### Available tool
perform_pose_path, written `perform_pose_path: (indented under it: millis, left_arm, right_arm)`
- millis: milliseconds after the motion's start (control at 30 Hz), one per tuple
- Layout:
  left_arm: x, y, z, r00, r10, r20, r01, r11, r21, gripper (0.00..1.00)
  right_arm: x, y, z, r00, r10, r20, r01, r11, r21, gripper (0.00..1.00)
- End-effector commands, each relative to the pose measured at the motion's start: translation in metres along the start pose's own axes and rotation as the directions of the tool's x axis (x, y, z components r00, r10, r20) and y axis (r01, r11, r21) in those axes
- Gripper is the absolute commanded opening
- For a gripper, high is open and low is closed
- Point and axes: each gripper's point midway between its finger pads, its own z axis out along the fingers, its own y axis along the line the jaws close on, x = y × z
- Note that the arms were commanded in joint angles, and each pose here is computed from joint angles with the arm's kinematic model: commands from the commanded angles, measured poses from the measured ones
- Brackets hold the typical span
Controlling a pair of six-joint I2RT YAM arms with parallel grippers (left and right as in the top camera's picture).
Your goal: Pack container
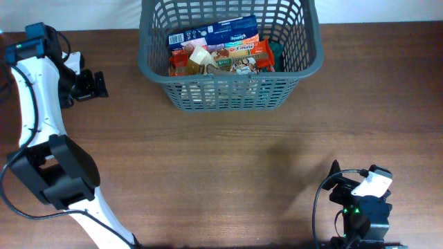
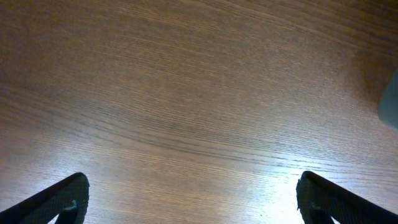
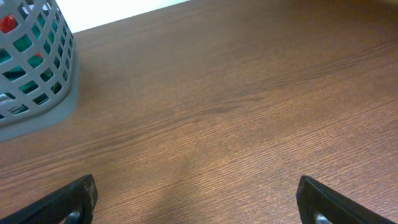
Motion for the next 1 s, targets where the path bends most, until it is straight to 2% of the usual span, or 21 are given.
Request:
perform_pose_path:
  millis: [0, 367, 467, 600, 733, 833, 967]
  left_arm:
    - [0.001, 0.000, 0.003, 1.000, -0.014, -0.007, 0.014, 1.000, 0.010, 0.99]
    - [0.001, 0.001, 0.003, 1.000, -0.016, -0.007, 0.016, 1.000, 0.010, 0.99]
    - [0.000, 0.000, -0.015, 0.999, -0.013, 0.035, 0.012, 1.000, 0.007, 0.99]
    - [0.000, -0.016, -0.067, 0.987, 0.023, 0.156, -0.023, 1.000, 0.001, 0.99]
    - [0.011, -0.053, -0.135, 0.943, 0.105, 0.316, -0.110, 0.994, -0.002, 0.99]
    - [0.034, -0.093, -0.194, 0.872, 0.190, 0.451, -0.213, 0.977, 0.000, 0.99]
    - [0.068, -0.122, -0.255, 0.763, 0.253, 0.595, -0.303, 0.953, -0.015, 0.99]
  right_arm:
    - [0.001, 0.002, 0.001, 1.000, -0.007, 0.003, 0.007, 1.000, -0.011, 0.99]
    - [0.001, 0.002, 0.001, 1.000, -0.007, 0.004, 0.007, 1.000, -0.011, 0.99]
    - [0.001, 0.002, 0.001, 1.000, -0.007, 0.003, 0.007, 1.000, -0.011, 0.99]
    - [0.001, 0.002, 0.001, 1.000, -0.006, 0.004, 0.006, 1.000, -0.011, 0.99]
    - [0.001, 0.002, 0.001, 1.000, -0.007, 0.003, 0.007, 1.000, -0.011, 0.99]
    - [0.001, 0.002, 0.001, 1.000, -0.007, 0.003, 0.007, 1.000, -0.010, 0.99]
    - [0.001, 0.002, 0.001, 1.000, -0.007, 0.003, 0.007, 1.000, -0.011, 0.99]
